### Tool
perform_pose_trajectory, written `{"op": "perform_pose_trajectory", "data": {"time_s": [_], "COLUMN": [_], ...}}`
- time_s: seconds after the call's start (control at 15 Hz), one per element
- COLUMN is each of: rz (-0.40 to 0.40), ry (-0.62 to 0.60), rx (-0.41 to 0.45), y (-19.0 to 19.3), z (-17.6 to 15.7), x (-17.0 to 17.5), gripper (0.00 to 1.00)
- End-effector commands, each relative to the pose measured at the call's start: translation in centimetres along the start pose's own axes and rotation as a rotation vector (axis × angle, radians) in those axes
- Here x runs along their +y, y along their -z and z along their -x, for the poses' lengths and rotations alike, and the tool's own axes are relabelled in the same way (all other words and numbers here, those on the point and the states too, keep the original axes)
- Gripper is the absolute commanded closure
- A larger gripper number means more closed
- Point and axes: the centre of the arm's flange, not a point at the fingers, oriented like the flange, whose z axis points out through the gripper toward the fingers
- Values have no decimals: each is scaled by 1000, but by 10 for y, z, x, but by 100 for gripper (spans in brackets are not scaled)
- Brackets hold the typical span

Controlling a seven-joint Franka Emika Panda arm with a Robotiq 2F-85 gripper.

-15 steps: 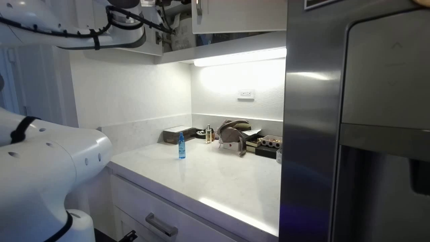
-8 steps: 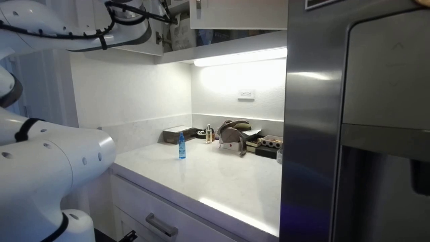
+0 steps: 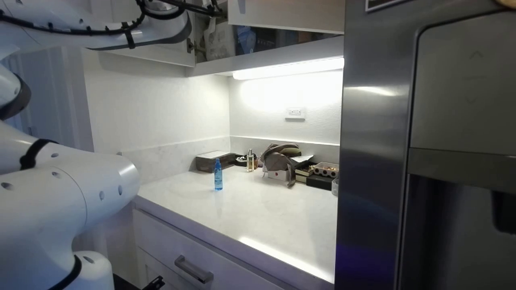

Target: Open the top left and right cabinet doors respectively

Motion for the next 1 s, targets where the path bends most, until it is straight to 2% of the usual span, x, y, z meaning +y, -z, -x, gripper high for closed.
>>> {"op": "perform_pose_trajectory", "data": {"time_s": [0.0,0.47,0.93], "rz": [37,87,113], "ry": [-5,-45,-101], "rx": [-28,-66,-93], "y": [-27,-58,-75], "z": [-18,-44,-65], "x": [14,48,69], "gripper": [100,100,100]}}
